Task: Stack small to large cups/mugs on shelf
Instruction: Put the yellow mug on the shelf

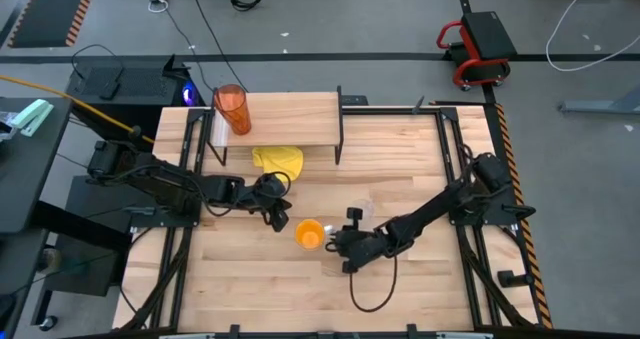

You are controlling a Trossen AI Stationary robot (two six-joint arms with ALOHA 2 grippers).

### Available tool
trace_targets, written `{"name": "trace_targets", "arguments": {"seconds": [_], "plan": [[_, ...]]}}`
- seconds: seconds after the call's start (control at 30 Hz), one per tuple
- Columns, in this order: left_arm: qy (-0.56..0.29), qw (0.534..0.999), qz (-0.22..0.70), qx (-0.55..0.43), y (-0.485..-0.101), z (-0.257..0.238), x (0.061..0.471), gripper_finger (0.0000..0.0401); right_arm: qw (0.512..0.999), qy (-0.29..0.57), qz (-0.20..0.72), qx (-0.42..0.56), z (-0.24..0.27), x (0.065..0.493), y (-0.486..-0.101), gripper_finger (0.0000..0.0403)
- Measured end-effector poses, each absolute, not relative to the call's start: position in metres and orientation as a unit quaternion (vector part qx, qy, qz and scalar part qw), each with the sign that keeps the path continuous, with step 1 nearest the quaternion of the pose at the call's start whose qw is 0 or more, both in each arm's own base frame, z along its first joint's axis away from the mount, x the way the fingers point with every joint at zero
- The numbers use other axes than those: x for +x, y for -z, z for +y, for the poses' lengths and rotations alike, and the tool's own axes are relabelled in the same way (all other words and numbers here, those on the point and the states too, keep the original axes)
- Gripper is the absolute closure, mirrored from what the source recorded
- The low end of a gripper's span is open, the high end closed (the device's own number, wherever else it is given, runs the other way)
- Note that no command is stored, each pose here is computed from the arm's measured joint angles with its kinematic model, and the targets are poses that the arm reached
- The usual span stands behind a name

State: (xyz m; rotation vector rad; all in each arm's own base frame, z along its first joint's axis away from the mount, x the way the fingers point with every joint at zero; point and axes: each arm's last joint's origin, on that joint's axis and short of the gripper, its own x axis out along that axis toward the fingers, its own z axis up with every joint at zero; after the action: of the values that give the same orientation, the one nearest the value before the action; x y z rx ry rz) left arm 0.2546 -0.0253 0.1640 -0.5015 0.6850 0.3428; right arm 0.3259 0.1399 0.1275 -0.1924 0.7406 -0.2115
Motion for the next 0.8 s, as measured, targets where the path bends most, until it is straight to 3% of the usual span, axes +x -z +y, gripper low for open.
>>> {"name": "trace_targets", "arguments": {"seconds": [0.8], "plan": [[-0.169,0.897,0.33,-0.241,-0.164,-0.025,0.254,0.0377,0.866,0.209,0.413,-0.19,0.12,0.31,-0.123,0.0381]]}}
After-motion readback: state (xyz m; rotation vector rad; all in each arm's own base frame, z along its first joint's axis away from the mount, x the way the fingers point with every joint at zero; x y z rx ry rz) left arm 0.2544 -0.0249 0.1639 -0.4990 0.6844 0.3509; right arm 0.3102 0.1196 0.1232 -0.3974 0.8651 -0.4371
